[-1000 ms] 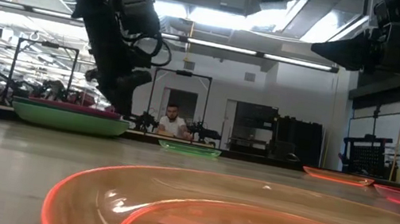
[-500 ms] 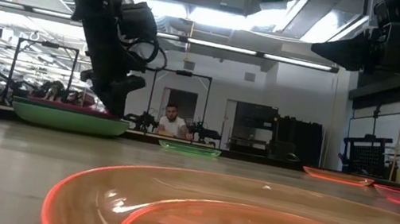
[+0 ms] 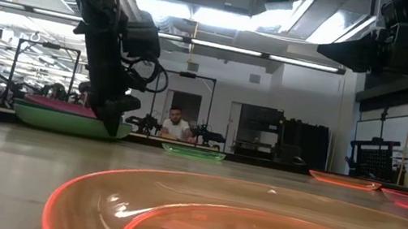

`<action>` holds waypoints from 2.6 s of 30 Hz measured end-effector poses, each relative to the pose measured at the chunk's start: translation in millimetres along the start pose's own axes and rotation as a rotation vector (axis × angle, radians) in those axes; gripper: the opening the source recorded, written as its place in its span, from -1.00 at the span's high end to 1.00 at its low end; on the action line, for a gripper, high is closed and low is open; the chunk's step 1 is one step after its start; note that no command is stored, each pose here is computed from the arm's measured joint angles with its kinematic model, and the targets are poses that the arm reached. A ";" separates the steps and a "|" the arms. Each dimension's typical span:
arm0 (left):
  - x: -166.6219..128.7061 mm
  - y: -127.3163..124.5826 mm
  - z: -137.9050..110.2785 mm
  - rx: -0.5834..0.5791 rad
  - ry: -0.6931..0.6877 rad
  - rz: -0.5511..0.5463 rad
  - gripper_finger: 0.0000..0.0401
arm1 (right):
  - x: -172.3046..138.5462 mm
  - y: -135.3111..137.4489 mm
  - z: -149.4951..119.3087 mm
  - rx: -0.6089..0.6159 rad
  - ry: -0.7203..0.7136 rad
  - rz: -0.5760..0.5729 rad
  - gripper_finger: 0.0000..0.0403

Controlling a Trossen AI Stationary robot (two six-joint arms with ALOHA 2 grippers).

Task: Stack plastic plates
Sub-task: Move the stack of plates to the center of the table

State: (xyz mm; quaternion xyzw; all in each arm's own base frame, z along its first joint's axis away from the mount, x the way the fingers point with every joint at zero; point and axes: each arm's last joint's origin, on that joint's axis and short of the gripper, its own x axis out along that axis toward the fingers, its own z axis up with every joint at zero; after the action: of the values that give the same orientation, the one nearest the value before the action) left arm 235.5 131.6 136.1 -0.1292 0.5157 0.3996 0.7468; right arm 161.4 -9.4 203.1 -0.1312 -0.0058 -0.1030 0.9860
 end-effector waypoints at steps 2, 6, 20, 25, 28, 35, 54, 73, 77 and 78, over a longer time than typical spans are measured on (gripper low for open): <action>-0.2 -0.5 -0.1 0.003 -0.001 0.000 0.57 | 0.0 0.0 0.0 0.000 0.000 0.000 0.97; -0.5 -0.6 -0.3 0.028 -0.002 0.011 0.71 | 0.0 0.0 0.0 0.000 0.000 0.000 0.97; -8.8 -22.3 -7.0 0.118 -0.032 0.017 0.80 | 0.0 0.0 0.0 0.000 0.000 0.000 0.97; -17.3 -42.8 -13.6 0.194 -0.057 -0.033 0.80 | 0.0 0.1 0.1 0.000 -0.001 0.001 0.97; -23.3 -55.5 -19.0 0.225 -0.073 -0.062 0.80 | 0.0 0.1 0.0 0.000 0.000 0.001 0.97; -38.5 -84.5 -33.4 0.277 -0.118 -0.134 0.80 | 0.0 0.1 0.0 0.000 0.000 0.001 0.97; -82.7 -144.8 -54.9 0.413 -0.301 -0.402 0.79 | 0.0 0.0 0.1 0.000 -0.001 0.000 0.97; -98.1 -172.0 -53.0 0.517 -0.466 -0.525 0.80 | 0.0 0.0 0.1 0.000 -0.001 0.000 0.97; -86.6 -185.9 -54.6 0.560 -0.502 -0.572 0.80 | -0.1 0.0 0.0 0.000 -0.002 0.000 0.97; -84.1 -188.2 -54.9 0.562 -0.509 -0.574 0.80 | -0.1 0.1 -0.2 0.000 0.000 0.000 0.97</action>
State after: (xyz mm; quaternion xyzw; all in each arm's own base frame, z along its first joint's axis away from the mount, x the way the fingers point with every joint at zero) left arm 323.8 -62.5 144.5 0.0425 0.3481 0.0413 0.9356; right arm 161.3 -9.4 202.9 -0.1313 -0.0057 -0.1027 0.9860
